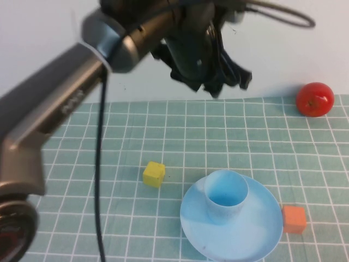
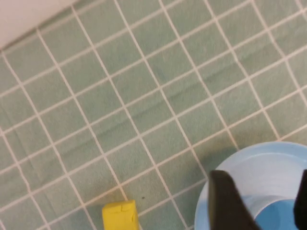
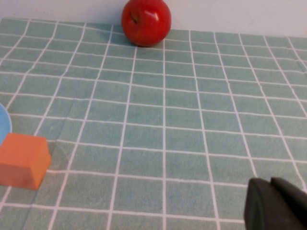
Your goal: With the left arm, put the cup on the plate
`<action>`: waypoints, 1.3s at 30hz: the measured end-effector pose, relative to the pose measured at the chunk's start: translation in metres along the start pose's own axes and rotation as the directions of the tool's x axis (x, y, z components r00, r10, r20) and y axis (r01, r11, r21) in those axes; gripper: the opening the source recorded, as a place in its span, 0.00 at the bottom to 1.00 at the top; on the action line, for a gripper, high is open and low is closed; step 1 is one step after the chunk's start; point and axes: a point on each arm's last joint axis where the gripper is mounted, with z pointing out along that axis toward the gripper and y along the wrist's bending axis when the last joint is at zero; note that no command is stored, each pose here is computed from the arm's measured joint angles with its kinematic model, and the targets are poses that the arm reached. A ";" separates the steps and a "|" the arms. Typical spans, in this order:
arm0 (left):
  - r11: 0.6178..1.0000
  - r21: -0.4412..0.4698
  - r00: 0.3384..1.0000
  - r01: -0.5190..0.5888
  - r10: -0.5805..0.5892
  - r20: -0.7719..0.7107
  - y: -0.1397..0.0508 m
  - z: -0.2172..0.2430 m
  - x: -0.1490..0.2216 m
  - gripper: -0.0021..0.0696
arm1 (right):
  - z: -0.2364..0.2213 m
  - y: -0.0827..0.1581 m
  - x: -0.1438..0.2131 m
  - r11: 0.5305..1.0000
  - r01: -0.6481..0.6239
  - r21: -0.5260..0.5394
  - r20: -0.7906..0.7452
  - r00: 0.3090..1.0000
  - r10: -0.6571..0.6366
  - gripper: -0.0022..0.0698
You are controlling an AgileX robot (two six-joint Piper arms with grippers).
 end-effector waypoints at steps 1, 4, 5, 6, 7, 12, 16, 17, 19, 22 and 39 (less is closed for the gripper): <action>1.000 -0.001 0.999 0.003 -0.003 0.033 0.002 -0.015 -0.002 0.33 | 0.000 0.000 0.000 1.000 0.000 0.000 0.000 1.000 0.000 0.03; 1.000 -0.031 0.992 0.003 0.001 0.128 0.009 -0.058 -0.003 0.12 | 0.000 0.000 0.000 1.000 0.000 0.000 0.000 1.000 0.000 0.03; 0.999 -0.053 0.987 0.003 0.006 0.164 0.013 -0.074 -0.002 0.09 | 0.000 0.000 0.000 1.000 0.000 0.000 0.000 1.000 0.000 0.03; 0.997 -0.075 0.981 0.004 0.010 0.196 0.017 -0.089 -0.001 0.07 | 0.000 0.000 0.000 1.000 0.000 0.000 0.000 1.000 0.000 0.03; 0.994 -0.106 0.973 0.010 0.015 0.231 0.022 -0.106 0.001 0.06 | 0.000 0.000 0.000 1.000 0.000 0.000 0.000 1.000 0.000 0.03; 0.974 -0.213 0.916 0.077 0.016 0.402 0.045 -0.188 0.019 0.04 | 0.000 0.000 0.000 1.000 0.000 0.000 0.000 1.000 0.000 0.03; 0.964 -0.236 0.866 0.120 0.015 0.500 0.057 -0.240 0.039 0.03 | 0.000 0.000 0.000 1.000 0.000 0.000 0.000 1.000 0.000 0.03; 0.965 -0.230 0.855 0.126 0.012 0.518 0.058 -0.249 0.044 0.03 | 0.000 0.000 0.000 1.000 0.000 0.000 0.000 1.000 0.000 0.03; 0.966 -0.221 0.839 0.135 0.007 0.544 0.061 -0.263 0.051 0.03 | 0.000 0.000 0.000 1.000 0.000 0.000 0.000 1.000 0.000 0.03; 0.966 -0.213 0.824 0.145 0.001 0.567 0.063 -0.275 0.058 0.03 | 0.000 0.000 0.000 1.000 0.000 0.000 0.000 1.000 0.000 0.03; 0.956 -0.270 0.818 0.113 0.065 0.571 0.070 -0.290 0.075 0.03 | 0.000 0.000 0.000 1.000 0.000 0.000 0.000 1.000 0.000 0.03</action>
